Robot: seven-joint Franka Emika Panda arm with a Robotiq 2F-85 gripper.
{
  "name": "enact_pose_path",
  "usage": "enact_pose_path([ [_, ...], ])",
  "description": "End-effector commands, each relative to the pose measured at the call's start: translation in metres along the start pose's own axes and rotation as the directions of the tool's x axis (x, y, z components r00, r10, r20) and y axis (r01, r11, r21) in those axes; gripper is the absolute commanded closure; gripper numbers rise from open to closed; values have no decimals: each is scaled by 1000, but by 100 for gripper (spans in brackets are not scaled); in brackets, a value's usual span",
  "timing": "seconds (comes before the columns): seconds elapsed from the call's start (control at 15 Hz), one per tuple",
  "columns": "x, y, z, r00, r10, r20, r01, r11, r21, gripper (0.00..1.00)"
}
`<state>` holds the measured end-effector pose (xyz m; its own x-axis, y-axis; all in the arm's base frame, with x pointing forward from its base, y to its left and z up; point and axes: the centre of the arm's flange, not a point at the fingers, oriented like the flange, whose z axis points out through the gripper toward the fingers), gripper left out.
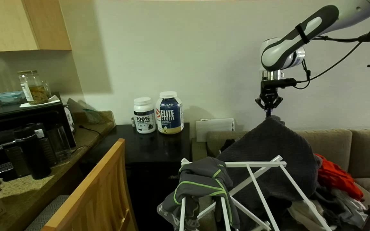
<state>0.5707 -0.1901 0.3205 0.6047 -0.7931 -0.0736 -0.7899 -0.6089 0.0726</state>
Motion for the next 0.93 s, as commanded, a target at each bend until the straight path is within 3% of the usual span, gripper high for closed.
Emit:
enact_pose_path([
  [0.0, -26, 4, -23, 992, -127, 16, 127, 992, 29, 99],
  [0.27, -41, -1, -35, 966, -259, 14, 259, 965, 41, 99],
  [0.87, -67, -20, -84, 873, -487, -14, 487, 870, 76, 99],
])
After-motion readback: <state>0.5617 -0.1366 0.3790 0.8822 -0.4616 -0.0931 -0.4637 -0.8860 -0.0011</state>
